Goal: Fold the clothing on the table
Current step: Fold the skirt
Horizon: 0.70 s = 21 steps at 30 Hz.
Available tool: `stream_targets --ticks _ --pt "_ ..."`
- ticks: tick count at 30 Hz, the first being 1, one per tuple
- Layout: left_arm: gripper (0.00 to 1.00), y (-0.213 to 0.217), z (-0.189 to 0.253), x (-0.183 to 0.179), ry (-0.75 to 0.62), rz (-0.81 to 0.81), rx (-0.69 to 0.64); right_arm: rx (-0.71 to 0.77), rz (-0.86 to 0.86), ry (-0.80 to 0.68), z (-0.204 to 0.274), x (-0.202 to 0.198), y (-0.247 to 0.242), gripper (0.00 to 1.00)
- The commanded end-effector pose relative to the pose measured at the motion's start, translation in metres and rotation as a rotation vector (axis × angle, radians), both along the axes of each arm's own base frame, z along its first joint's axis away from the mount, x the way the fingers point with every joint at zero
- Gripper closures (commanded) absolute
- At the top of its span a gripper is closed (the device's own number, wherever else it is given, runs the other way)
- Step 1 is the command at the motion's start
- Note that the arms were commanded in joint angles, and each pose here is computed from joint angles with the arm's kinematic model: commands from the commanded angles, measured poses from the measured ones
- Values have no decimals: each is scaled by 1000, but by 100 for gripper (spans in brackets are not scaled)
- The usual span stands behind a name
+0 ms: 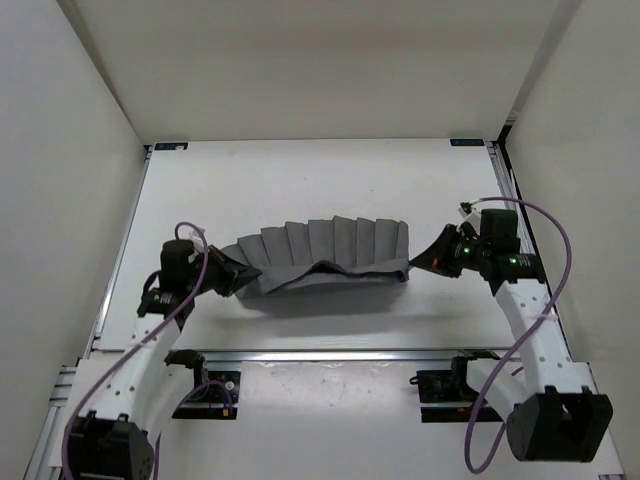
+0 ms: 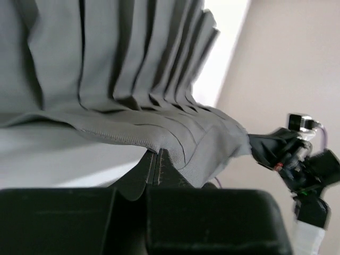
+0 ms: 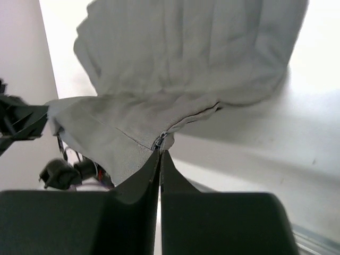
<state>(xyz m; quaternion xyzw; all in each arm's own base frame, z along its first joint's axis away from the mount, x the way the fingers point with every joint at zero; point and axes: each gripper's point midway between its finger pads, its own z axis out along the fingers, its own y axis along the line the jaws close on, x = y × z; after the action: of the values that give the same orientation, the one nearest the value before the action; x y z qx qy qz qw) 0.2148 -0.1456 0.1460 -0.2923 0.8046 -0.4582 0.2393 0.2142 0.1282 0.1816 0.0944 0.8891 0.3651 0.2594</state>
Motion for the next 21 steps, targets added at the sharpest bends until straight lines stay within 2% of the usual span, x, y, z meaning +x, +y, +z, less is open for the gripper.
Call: stream_targets --ticks 1,3,5,10,21 --pt "100 19 27 35 -88 45 199 0 -56 -113 21 45 -11 100" --pt "100 25 28 54 -69 56 239 -15 -56 -183 34 68 -13 100" --pt "100 28 41 74 -105 65 286 -62 -51 -175 29 88 -18 100" --pt "100 28 41 94 -99 72 322 -106 -13 -238 42 124 -13 100" --pt "100 38 -10 74 32 109 344 -116 108 -230 29 172 25 100"
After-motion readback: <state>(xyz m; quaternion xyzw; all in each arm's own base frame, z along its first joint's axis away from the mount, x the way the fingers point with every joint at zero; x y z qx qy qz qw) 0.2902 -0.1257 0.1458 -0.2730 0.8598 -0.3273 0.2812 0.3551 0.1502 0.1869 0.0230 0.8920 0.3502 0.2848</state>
